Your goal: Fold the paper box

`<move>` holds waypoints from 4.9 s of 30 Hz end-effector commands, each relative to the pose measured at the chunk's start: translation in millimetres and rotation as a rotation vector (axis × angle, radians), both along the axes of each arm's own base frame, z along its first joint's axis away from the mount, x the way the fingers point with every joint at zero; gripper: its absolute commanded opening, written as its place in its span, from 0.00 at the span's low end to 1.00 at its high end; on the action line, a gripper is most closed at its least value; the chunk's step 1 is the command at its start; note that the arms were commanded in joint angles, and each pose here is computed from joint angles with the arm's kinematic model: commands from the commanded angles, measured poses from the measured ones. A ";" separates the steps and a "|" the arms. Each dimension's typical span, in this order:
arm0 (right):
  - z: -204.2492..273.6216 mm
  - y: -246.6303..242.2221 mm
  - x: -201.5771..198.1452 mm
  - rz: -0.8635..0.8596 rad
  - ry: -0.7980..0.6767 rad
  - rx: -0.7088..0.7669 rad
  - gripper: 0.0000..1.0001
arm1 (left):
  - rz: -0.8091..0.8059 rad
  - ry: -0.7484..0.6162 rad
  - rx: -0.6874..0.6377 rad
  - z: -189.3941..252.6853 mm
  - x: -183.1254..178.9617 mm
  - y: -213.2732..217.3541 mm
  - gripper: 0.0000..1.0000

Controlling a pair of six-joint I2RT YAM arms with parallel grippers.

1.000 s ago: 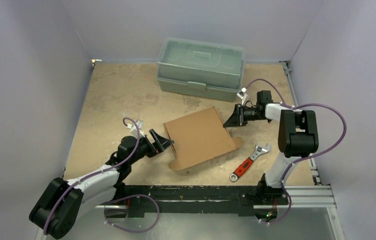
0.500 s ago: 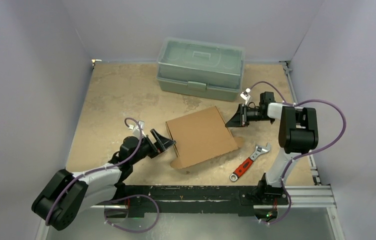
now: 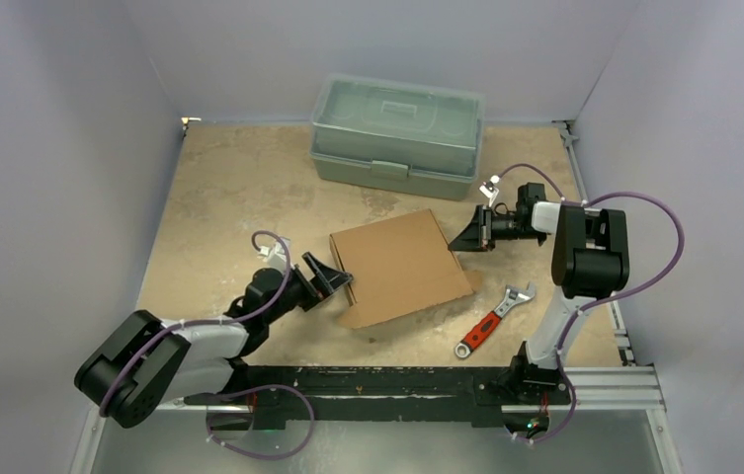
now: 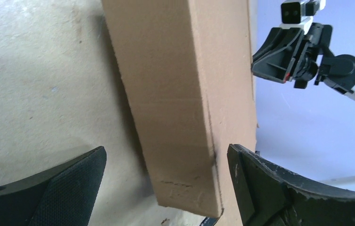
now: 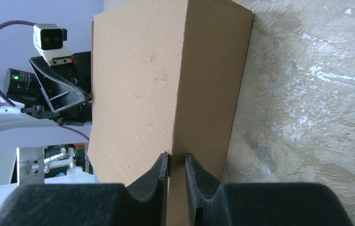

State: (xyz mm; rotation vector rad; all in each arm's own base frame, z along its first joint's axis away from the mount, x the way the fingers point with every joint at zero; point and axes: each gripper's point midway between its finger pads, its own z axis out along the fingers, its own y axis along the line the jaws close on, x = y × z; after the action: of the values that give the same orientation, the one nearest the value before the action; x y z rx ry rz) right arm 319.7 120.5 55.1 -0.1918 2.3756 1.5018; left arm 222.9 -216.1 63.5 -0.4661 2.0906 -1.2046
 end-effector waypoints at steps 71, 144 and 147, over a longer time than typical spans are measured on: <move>125.8 123.9 -99.3 0.911 -1.740 -0.599 0.99 | 0.291 0.490 -0.483 102.9 15.6 -22.0 0.15; 233.5 131.8 -77.1 0.404 -1.313 -0.287 0.61 | 0.163 -0.666 0.055 291.2 -22.9 62.6 0.99; 240.3 130.9 -79.2 0.381 -1.151 -0.168 0.61 | 0.145 -0.666 0.060 284.2 -24.4 60.4 0.99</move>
State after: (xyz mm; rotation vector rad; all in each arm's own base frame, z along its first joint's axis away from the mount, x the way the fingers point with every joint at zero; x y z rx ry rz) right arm 253.3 245.1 265.5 -1.3484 1.4495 0.5717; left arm 200.1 -154.2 349.8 -0.2202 1.5131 -1.0531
